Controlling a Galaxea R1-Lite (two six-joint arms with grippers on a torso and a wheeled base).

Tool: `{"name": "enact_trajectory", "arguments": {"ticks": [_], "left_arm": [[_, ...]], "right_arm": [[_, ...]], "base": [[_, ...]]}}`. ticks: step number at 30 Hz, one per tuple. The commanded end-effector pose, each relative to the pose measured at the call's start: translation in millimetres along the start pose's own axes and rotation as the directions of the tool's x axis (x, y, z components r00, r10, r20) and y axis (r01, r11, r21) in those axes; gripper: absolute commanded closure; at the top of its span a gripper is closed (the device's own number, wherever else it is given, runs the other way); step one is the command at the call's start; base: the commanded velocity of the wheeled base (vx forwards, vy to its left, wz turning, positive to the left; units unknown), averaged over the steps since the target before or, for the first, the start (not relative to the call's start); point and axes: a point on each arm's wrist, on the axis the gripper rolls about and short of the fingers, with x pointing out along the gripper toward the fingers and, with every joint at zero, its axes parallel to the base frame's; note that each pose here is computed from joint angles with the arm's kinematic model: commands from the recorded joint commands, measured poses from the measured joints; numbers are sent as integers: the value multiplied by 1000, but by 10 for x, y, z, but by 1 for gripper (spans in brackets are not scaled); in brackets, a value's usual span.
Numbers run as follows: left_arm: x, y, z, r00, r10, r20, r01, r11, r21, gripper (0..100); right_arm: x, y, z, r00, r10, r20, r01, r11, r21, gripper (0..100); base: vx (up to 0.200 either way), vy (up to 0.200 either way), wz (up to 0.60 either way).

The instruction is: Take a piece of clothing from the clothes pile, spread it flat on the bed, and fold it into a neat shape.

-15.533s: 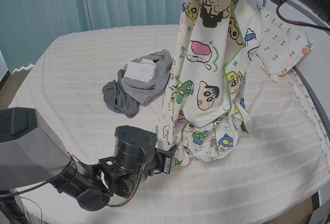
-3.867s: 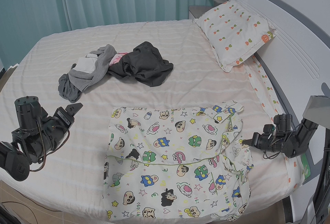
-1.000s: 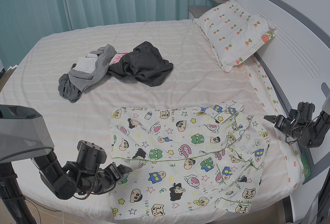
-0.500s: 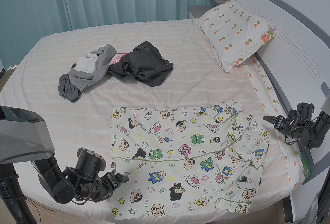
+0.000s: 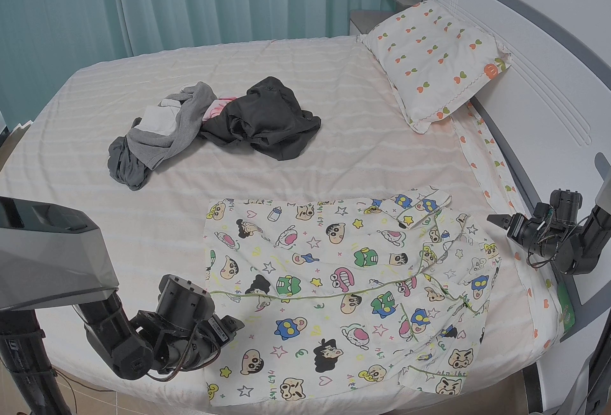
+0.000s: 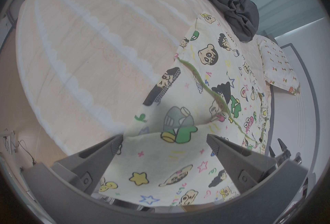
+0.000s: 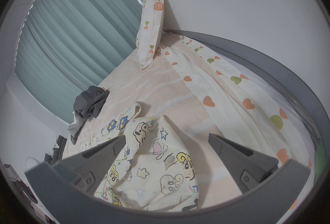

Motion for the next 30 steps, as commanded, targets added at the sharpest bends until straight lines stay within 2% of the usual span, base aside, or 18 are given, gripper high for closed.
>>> {"name": "enact_trajectory", "arguments": {"ticks": [1,7,20,27,30], "left_arm": [[101,-50,-40,1000,5,2,-5,1000,10,0],[71,-132,-123,999,-46,-2,46,998,36,0],[-277,-258,-159,986,-167,10,166,984,64,0],[-251,-340,-130,981,-195,18,193,978,74,0],[-175,-354,-156,983,-182,11,180,980,84,0]], "right_arm": [[2,0,1,1000,1,0,-1,1000,0,0],[3,1,5,1000,2,2,-2,1000,-1,0],[6,-2,1,1000,1,0,-1,1000,0,0],[9,-5,-3,1000,0,-1,0,1000,0,0],[8,-6,-7,1000,0,-2,0,1000,1,0]], "base": [[0,0,0],[0,0,0],[0,0,0],[0,0,0],[0,0,0]]}}
